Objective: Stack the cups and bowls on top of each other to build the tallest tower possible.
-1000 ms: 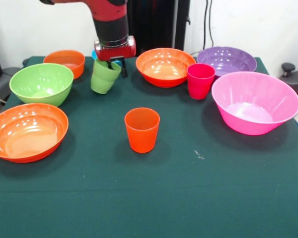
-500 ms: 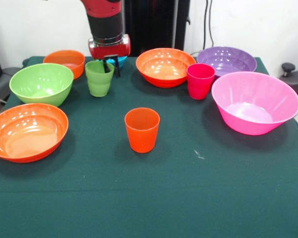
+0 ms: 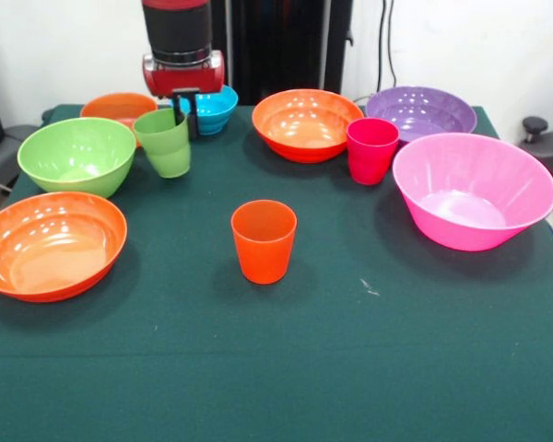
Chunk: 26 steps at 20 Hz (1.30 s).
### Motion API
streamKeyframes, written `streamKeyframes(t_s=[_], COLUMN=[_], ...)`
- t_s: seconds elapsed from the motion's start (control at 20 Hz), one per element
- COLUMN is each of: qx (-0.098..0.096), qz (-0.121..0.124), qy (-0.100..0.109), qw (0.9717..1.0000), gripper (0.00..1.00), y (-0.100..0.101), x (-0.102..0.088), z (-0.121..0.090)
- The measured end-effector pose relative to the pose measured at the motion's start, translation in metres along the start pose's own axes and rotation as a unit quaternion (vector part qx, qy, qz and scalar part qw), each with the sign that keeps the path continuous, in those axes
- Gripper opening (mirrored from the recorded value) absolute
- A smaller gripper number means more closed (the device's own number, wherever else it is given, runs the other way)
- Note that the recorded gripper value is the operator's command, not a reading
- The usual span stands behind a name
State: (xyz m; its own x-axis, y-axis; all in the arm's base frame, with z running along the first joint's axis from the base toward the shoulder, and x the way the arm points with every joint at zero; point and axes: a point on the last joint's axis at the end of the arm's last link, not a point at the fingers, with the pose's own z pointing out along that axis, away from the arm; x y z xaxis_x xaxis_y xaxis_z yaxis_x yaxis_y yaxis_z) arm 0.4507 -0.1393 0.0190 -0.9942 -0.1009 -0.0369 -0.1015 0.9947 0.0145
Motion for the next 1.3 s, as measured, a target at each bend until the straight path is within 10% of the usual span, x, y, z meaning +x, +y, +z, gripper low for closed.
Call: streamKeyframes(t_s=[1.3], qx=[0.009], qz=[-0.06], qy=[-0.014], qw=[0.998], gripper=[0.0], y=[0.11], x=[-0.049], z=[-0.039])
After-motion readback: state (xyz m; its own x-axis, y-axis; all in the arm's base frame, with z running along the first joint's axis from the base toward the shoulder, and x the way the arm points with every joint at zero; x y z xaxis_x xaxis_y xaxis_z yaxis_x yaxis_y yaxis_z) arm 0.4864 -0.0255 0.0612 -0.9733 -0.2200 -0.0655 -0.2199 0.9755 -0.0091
